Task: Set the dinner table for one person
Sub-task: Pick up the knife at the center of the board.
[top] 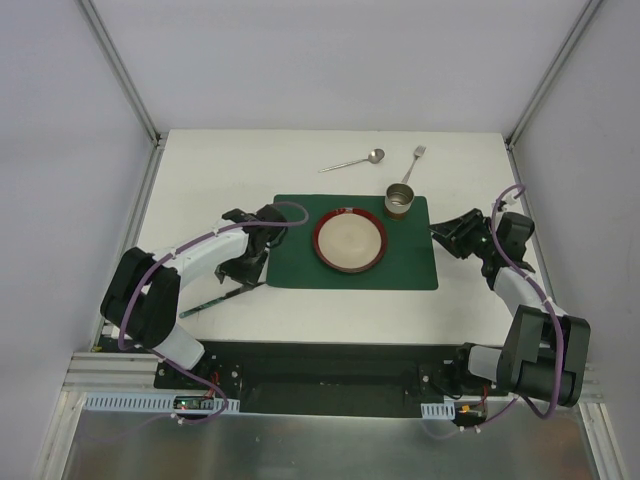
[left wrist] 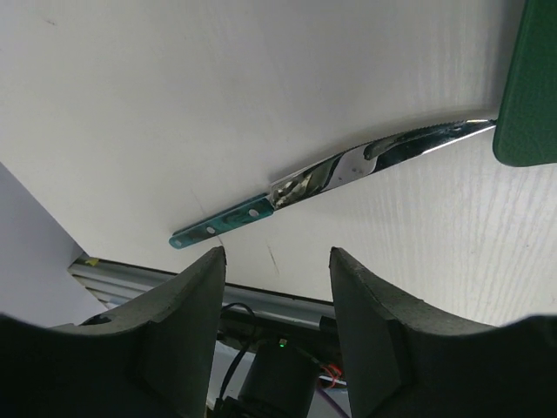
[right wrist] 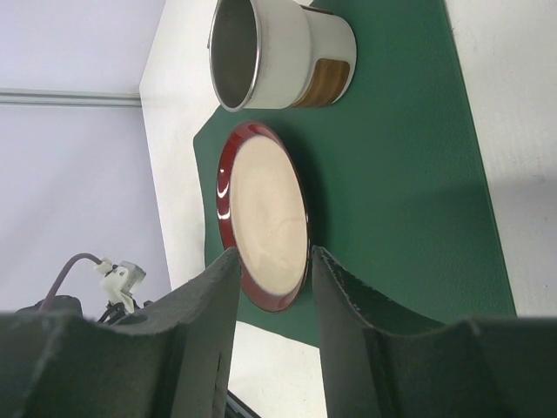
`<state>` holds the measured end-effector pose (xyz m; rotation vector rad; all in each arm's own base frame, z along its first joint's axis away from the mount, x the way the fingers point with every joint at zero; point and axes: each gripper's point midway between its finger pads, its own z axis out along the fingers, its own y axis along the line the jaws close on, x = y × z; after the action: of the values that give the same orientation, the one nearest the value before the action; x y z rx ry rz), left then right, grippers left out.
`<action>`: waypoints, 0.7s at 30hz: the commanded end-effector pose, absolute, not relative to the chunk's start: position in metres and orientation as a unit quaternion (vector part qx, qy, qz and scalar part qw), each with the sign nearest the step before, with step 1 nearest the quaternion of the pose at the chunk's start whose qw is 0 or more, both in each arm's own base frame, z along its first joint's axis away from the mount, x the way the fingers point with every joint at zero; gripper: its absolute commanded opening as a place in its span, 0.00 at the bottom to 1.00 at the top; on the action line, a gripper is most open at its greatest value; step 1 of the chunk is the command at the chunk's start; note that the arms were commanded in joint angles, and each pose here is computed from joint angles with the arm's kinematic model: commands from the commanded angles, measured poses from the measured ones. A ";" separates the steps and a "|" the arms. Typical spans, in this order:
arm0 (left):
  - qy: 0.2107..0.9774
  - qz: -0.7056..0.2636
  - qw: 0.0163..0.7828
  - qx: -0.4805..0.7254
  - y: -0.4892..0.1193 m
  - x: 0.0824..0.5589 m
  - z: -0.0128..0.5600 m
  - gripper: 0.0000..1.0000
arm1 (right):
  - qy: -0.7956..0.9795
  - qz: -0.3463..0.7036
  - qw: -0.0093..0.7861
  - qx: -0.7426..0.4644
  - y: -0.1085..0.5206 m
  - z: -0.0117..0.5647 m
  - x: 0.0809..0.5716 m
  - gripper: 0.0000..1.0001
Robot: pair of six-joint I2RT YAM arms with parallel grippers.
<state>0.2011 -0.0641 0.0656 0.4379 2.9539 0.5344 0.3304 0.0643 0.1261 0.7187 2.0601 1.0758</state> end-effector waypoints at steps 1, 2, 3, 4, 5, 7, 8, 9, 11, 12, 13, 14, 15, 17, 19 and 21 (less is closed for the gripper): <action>0.979 0.140 0.088 0.121 -0.075 0.209 0.065 0.49 | 0.784 0.425 0.372 0.259 0.062 0.140 0.334 0.41; 0.979 0.142 0.085 0.121 -0.075 0.209 0.064 0.47 | 0.784 0.426 0.372 0.259 0.062 0.140 0.334 0.41; 0.979 0.141 0.087 0.119 -0.075 0.210 0.064 0.47 | 0.784 0.425 0.372 0.260 0.062 0.139 0.334 0.41; 0.980 0.135 0.087 0.119 -0.078 0.211 0.064 0.47 | 0.783 0.424 0.373 0.260 0.061 0.140 0.334 0.41; 0.980 0.132 0.085 0.118 -0.080 0.211 0.064 0.46 | 0.783 0.425 0.374 0.260 0.061 0.141 0.334 0.41; 0.982 0.121 0.085 0.119 -0.085 0.213 0.063 0.46 | 0.782 0.424 0.375 0.261 0.060 0.141 0.334 0.41; 0.983 0.115 0.075 0.123 -0.087 0.211 0.060 0.46 | 0.782 0.424 0.376 0.261 0.059 0.141 0.334 0.41; 0.982 0.114 0.074 0.127 -0.088 0.212 0.060 0.45 | 0.781 0.424 0.375 0.261 0.059 0.141 0.334 0.41; 0.982 0.113 0.064 0.134 -0.089 0.210 0.056 0.43 | 0.781 0.423 0.377 0.262 0.058 0.141 0.334 0.41; 0.982 0.116 0.060 0.137 -0.087 0.209 0.055 0.42 | 0.781 0.422 0.376 0.263 0.057 0.140 0.334 0.41; 0.982 0.116 0.058 0.138 -0.087 0.208 0.054 0.42 | 0.781 0.422 0.376 0.264 0.057 0.140 0.334 0.41; 0.982 0.117 0.055 0.141 -0.086 0.207 0.053 0.42 | 0.781 0.422 0.376 0.265 0.056 0.140 0.334 0.41; 0.981 0.118 0.053 0.144 -0.086 0.207 0.053 0.42 | 0.781 0.422 0.375 0.266 0.056 0.139 0.334 0.40; 0.981 0.120 0.052 0.147 -0.086 0.208 0.052 0.42 | 0.782 0.421 0.375 0.267 0.055 0.138 0.334 0.41; 0.980 0.123 0.050 0.149 -0.085 0.209 0.051 0.43 | 0.781 0.420 0.375 0.268 0.055 0.138 0.335 0.41; 0.978 0.132 0.040 0.154 -0.084 0.210 0.048 0.43 | 0.781 0.420 0.376 0.270 0.054 0.138 0.335 0.41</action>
<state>0.2066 -0.0842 0.0488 0.4330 2.9770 0.3830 0.3312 0.0563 0.1262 0.7410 2.0464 1.0676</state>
